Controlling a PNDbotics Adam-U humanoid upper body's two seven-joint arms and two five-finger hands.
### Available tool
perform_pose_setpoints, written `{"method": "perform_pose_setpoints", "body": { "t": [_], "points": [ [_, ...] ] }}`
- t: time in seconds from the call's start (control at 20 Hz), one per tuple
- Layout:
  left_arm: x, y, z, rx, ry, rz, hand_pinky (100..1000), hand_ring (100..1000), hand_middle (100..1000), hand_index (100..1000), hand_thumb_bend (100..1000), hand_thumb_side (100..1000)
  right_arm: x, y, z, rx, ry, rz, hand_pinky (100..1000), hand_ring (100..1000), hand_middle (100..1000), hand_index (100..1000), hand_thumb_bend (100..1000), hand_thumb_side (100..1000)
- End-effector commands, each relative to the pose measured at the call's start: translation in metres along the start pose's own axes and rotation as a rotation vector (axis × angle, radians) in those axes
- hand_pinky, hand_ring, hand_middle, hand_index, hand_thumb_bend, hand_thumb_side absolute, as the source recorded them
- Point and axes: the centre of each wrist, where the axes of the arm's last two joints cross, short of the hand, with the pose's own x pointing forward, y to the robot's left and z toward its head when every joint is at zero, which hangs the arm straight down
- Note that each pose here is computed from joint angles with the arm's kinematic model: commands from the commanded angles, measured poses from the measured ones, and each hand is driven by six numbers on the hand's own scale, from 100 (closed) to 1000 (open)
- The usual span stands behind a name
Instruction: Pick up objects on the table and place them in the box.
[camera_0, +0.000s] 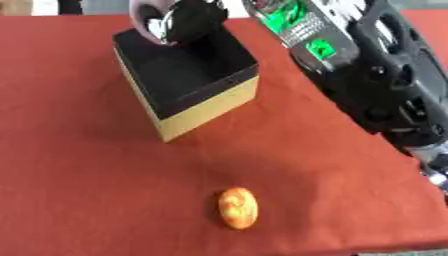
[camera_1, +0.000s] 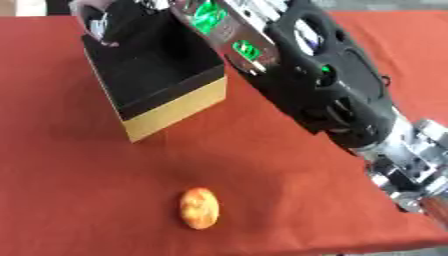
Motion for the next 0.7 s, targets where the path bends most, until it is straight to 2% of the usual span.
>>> {"method": "perform_pose_setpoints", "body": {
  "t": [0.05,0.15,0.25,0.5,0.6,0.7],
  "points": [
    [0.005,0.003,-0.006,-0.005,-0.029,-0.006,619,933,796,861,100,374,-0.009,0.002,-0.009,0.130,0.137,-0.038,692,650,564,669,225,469],
    [0.005,0.003,-0.006,-0.006,-0.029,-0.005,619,933,796,862,100,372,-0.015,0.010,-0.018,0.148,0.171,-0.005,706,665,570,673,262,461],
    [0.005,0.003,-0.006,-0.007,-0.030,-0.005,619,933,796,862,100,371,-0.021,0.017,-0.026,0.172,0.198,0.013,707,669,574,685,260,483],
    [0.005,0.003,-0.006,-0.014,-0.031,-0.005,618,933,796,862,100,368,-0.028,0.024,-0.036,0.208,0.220,0.006,713,693,602,720,260,521],
    [0.005,0.003,-0.007,-0.015,-0.032,-0.005,619,933,796,862,100,365,-0.029,0.026,-0.038,0.216,0.233,0.003,735,730,653,772,266,560],
    [0.005,0.003,-0.007,-0.016,-0.032,-0.004,619,933,796,862,100,364,-0.032,0.029,-0.042,0.225,0.254,0.002,786,809,761,853,269,643]
  ]
}}
